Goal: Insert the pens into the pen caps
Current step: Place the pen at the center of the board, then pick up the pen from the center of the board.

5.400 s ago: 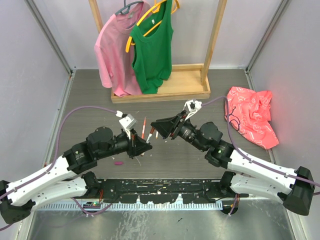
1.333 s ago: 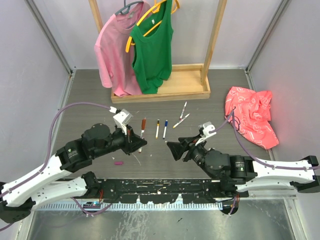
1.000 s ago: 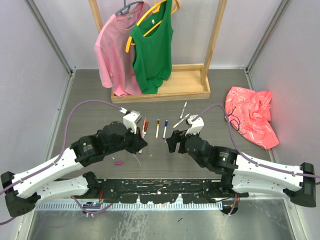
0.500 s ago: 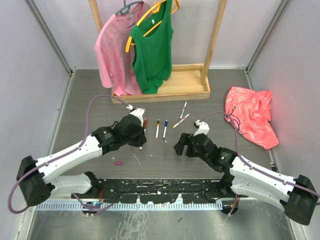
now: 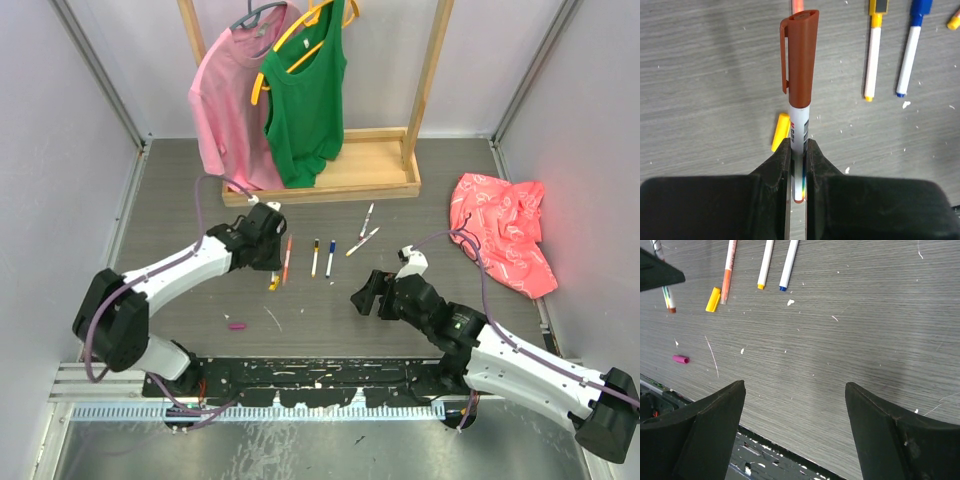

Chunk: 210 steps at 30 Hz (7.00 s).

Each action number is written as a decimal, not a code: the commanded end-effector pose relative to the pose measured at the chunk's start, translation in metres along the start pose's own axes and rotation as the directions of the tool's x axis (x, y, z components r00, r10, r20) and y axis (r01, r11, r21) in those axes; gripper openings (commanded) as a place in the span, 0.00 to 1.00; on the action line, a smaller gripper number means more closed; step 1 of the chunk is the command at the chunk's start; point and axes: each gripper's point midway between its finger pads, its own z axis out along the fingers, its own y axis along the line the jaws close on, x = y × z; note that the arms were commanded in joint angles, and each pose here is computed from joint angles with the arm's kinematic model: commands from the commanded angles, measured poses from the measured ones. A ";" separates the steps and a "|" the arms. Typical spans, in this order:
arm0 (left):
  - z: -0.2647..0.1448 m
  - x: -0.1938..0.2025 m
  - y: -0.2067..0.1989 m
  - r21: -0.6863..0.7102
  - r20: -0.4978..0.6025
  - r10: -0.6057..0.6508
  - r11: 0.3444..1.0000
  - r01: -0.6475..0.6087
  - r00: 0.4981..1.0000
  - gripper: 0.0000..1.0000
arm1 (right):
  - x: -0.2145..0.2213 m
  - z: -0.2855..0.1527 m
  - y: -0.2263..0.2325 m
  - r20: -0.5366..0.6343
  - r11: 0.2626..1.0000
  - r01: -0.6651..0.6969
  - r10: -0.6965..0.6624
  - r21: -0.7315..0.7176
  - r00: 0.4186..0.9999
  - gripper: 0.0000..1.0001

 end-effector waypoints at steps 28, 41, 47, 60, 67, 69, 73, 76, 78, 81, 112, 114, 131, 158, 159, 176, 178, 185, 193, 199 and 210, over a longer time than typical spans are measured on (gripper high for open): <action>0.066 -0.011 0.057 -0.182 -0.176 -0.007 0.983 -0.025 0.984 0.09 | 0.011 0.001 0.009 -0.067 0.999 0.012 -0.015 -0.047 0.998 0.86; 0.074 0.002 0.060 -0.189 -0.209 -0.022 0.982 -0.018 0.978 0.20 | 0.013 0.001 0.010 -0.072 0.998 0.008 -0.012 -0.054 0.997 0.86; 0.075 0.006 0.062 -0.187 -0.217 -0.032 0.982 -0.010 0.976 0.21 | 0.012 0.000 0.011 -0.072 0.998 0.008 -0.012 -0.058 0.997 0.86; 0.019 -0.046 0.050 -0.128 -0.064 -0.027 0.992 0.019 0.998 0.30 | 0.003 -0.003 0.014 -0.054 0.998 0.027 -0.029 -0.049 0.998 0.86; -0.029 -0.060 0.039 -0.037 0.031 0.011 0.999 -0.010 0.999 0.31 | -0.004 -0.005 0.009 -0.034 0.999 0.048 -0.049 -0.013 0.998 0.86; -0.046 -0.060 0.037 -0.005 0.070 0.022 1.000 -0.022 0.997 0.32 | -0.012 -0.006 0.004 -0.004 0.997 0.070 -0.070 0.025 0.998 0.86; -0.088 -0.060 0.039 0.034 0.189 0.040 0.998 -0.047 0.981 0.35 | -0.027 -0.011 0.000 0.017 0.988 0.126 -0.128 0.089 0.992 0.86; -0.113 -0.053 0.041 0.065 0.255 0.044 0.996 -0.062 0.966 0.38 | -0.043 -0.013 0.004 0.032 0.977 0.165 -0.171 0.133 0.985 0.85; -0.126 -0.048 0.040 0.089 0.289 0.044 0.993 -0.073 0.956 0.41 | -0.053 -0.012 0.006 0.041 0.969 0.189 -0.198 0.162 0.979 0.84; -0.140 -0.038 0.042 0.113 0.311 0.046 0.990 -0.085 0.949 0.44 | -0.068 -0.007 0.010 0.049 0.954 0.220 -0.234 0.202 0.971 0.83; -0.148 -0.009 0.051 0.123 0.328 0.090 0.983 -0.137 0.940 0.49 | -0.127 0.145 -0.050 0.066 0.764 -0.050 0.010 0.643 0.998 0.72; -0.148 -0.009 0.051 0.123 0.326 0.090 0.983 -0.137 0.941 0.49 | -0.125 0.151 -0.053 0.059 0.752 -0.046 0.010 0.658 0.998 0.71; -0.146 -0.008 0.052 0.117 0.320 0.087 0.985 -0.130 0.944 0.47 | -0.108 0.168 -0.078 0.010 0.714 -0.018 0.016 0.700 1.000 0.54; -0.143 -0.008 0.051 0.120 0.311 0.087 0.984 -0.130 0.946 0.46 | -0.088 0.120 -0.118 0.009 0.703 -0.060 0.077 0.708 0.997 0.13; -0.143 -0.008 0.052 0.119 0.311 0.087 0.984 -0.129 0.946 0.46 | -0.088 0.117 -0.120 0.015 0.707 -0.070 0.084 0.704 0.996 0.11; -0.167 -0.012 0.025 0.291 0.393 -0.025 0.952 -0.098 0.919 0.52 | -0.118 0.055 -0.008 0.087 0.996 0.077 -0.081 0.049 0.993 0.00; -0.169 -0.014 0.021 0.330 0.405 -0.084 0.942 -0.060 0.910 0.52 | -0.119 0.047 0.004 0.122 0.998 0.059 -0.056 -0.025 0.991 0.00; -0.173 -0.020 -0.005 0.491 0.387 -0.219 0.871 0.001 0.896 0.54 | -0.115 0.026 0.066 0.208 0.960 0.025 0.035 -0.278 0.977 0.00; -0.181 -0.022 -0.032 0.628 0.335 -0.273 0.779 0.003 0.902 0.54 | -0.101 0.013 0.143 0.275 0.904 -0.008 0.138 -0.426 0.951 0.00; -0.186 -0.016 -0.050 0.680 0.312 -0.302 0.733 0.010 0.901 0.54 | -0.102 0.008 0.174 0.266 0.837 -0.125 0.306 -0.532 0.914 0.00; -0.169 -0.002 -0.088 0.682 0.304 -0.241 0.730 -0.034 0.921 0.52 | -0.093 -0.008 0.216 0.185 0.719 -0.185 0.403 -0.670 0.897 0.00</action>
